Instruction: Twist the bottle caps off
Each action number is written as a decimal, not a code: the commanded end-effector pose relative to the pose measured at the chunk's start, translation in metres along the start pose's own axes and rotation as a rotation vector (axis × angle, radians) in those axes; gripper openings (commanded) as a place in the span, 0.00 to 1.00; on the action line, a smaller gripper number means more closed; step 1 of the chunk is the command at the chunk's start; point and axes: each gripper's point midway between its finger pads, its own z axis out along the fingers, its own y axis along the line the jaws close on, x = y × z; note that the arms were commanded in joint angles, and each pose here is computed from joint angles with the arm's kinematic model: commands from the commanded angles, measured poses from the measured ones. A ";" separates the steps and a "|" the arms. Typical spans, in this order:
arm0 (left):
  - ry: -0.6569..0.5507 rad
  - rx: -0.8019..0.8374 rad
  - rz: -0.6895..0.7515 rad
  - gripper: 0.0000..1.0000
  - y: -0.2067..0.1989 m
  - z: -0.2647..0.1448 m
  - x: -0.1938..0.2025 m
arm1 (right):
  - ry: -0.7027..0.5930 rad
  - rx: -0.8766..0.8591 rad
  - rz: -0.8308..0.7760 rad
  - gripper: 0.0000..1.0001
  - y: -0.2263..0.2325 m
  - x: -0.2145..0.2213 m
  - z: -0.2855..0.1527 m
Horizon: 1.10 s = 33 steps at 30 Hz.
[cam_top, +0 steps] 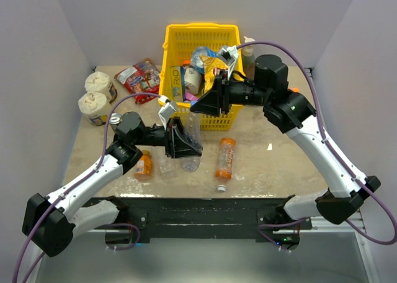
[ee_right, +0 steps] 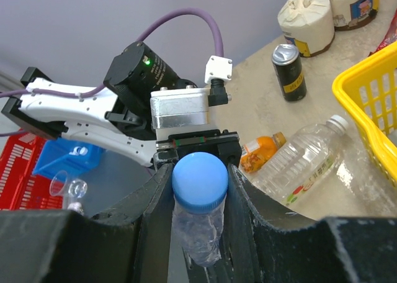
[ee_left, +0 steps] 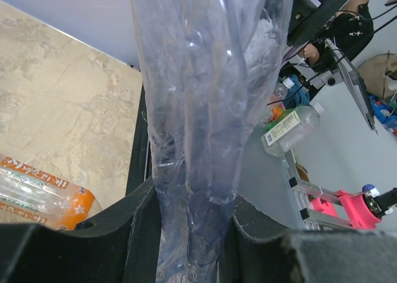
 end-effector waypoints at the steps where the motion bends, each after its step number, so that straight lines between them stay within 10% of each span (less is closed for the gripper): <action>1: 0.042 0.116 0.096 0.34 -0.025 -0.006 0.005 | -0.096 0.010 -0.084 0.11 0.000 -0.035 -0.016; 15: 0.060 0.054 0.063 0.30 -0.012 -0.003 0.002 | -0.077 -0.030 -0.076 0.11 -0.002 -0.036 -0.018; 33: -0.011 -0.243 0.044 0.31 0.038 -0.006 -0.007 | -0.136 0.168 0.000 0.79 -0.043 -0.034 -0.015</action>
